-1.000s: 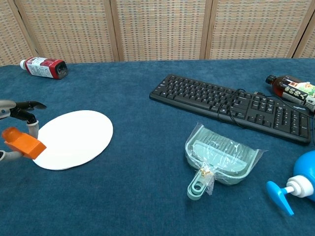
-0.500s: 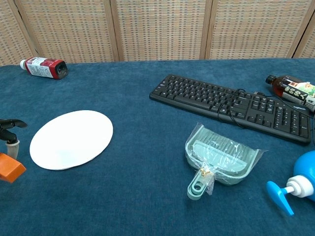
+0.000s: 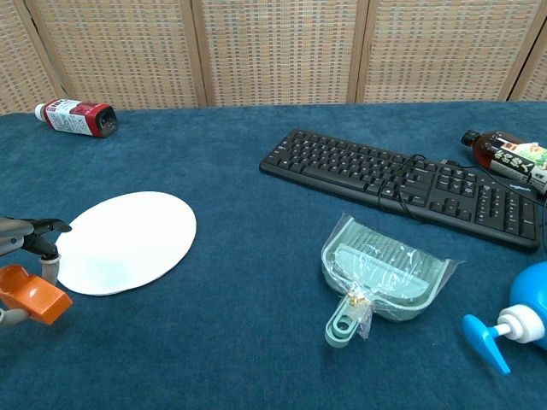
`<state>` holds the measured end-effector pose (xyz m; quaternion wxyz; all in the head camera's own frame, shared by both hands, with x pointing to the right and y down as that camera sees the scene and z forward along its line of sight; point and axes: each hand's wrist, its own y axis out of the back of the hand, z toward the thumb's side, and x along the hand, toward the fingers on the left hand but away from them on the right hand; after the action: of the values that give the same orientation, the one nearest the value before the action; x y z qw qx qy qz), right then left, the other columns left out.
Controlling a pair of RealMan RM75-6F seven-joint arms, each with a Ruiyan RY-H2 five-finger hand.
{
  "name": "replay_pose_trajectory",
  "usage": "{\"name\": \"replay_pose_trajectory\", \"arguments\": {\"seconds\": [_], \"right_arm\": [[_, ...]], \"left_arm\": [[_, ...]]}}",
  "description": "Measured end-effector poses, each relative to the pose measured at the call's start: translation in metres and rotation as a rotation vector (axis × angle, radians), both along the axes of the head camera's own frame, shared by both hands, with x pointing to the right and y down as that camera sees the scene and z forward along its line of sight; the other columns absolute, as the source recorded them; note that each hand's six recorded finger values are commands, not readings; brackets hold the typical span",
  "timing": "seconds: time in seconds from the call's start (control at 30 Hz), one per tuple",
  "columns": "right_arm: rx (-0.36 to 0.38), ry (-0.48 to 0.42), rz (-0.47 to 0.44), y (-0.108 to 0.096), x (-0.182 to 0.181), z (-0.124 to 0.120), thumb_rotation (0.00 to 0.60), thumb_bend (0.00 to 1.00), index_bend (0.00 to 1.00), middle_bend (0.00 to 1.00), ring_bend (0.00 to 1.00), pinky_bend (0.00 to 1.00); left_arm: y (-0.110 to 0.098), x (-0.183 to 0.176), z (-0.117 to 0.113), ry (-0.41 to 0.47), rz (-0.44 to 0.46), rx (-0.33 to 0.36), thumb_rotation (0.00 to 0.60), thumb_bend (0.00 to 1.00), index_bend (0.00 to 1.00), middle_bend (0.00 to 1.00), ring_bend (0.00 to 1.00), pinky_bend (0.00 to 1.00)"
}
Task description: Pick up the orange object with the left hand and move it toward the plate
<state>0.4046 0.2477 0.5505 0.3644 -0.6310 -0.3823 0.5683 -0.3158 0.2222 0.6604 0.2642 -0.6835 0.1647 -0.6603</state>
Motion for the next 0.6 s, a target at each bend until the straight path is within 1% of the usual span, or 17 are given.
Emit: {"name": "replay_pose_trajectory", "arguments": {"seconds": [0.23, 0.4, 0.6], "right_arm": [[0.004, -0.003, 0.004, 0.000, 0.001, -0.001, 0.600, 0.00, 0.00, 0.00, 0.00, 0.04], [0.003, -0.003, 0.003, 0.000, 0.001, -0.001, 0.600, 0.00, 0.00, 0.00, 0.00, 0.04], [0.003, -0.002, 0.002, 0.000, 0.001, -0.001, 0.600, 0.00, 0.00, 0.00, 0.00, 0.04]], "left_arm": [[0.003, 0.007, 0.007, -0.005, -0.005, -0.018, 0.600, 0.45, 0.64, 0.00, 0.00, 0.00], [0.004, 0.009, 0.014, -0.008, -0.025, -0.033, 0.600, 0.45, 0.64, 0.00, 0.00, 0.00], [0.002, 0.013, 0.018, -0.026, -0.023, -0.018, 0.600, 0.45, 0.62, 0.00, 0.00, 0.00]]}}
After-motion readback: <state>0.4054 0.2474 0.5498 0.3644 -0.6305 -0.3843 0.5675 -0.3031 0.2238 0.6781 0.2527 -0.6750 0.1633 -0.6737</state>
